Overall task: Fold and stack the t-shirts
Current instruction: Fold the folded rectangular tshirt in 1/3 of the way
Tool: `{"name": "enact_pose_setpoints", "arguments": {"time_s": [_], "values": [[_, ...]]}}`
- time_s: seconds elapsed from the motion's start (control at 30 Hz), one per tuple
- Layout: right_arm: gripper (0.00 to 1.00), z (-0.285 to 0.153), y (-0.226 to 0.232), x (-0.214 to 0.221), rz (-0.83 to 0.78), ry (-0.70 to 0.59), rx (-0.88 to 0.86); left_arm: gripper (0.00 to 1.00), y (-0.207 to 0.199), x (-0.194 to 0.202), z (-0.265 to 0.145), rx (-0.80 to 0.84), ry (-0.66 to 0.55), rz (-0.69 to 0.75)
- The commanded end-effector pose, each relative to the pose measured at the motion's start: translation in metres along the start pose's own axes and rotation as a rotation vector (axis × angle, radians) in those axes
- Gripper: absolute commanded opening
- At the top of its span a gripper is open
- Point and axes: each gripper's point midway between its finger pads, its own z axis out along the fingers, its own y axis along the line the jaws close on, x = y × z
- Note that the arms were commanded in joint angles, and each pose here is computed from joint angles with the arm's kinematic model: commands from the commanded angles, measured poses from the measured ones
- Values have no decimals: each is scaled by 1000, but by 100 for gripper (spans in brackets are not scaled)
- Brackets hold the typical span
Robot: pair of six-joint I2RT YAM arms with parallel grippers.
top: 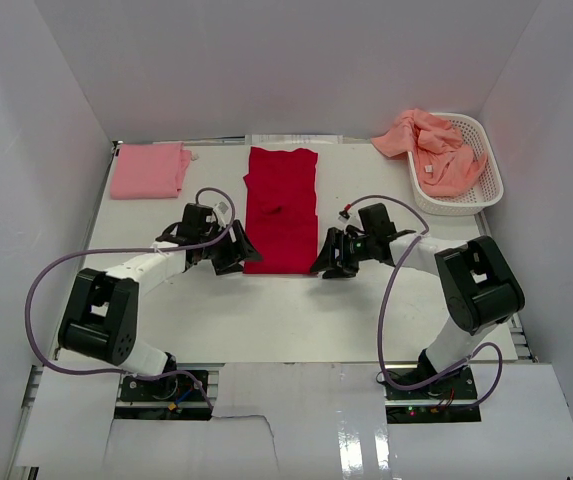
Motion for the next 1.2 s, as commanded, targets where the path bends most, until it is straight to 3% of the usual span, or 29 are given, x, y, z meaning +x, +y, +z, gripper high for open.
{"name": "enact_pose_setpoints", "arguments": {"time_s": [0.0, 0.37, 0.57, 1.17], "values": [[63, 2, -1, 1, 26, -24, -10, 77, 12, 10, 2, -14, 19, -30], [63, 13, -8, -3, 144, -155, -17, 77, 32, 16, 2, -34, 12, -181], [62, 22, -9, -11, 163, -202, -4, 77, 36, 16, 2, -26, -53, -271], [47, 30, -23, -28, 128, -249, 59, 77, 44, 16, 4, -56, -53, -261]]}}
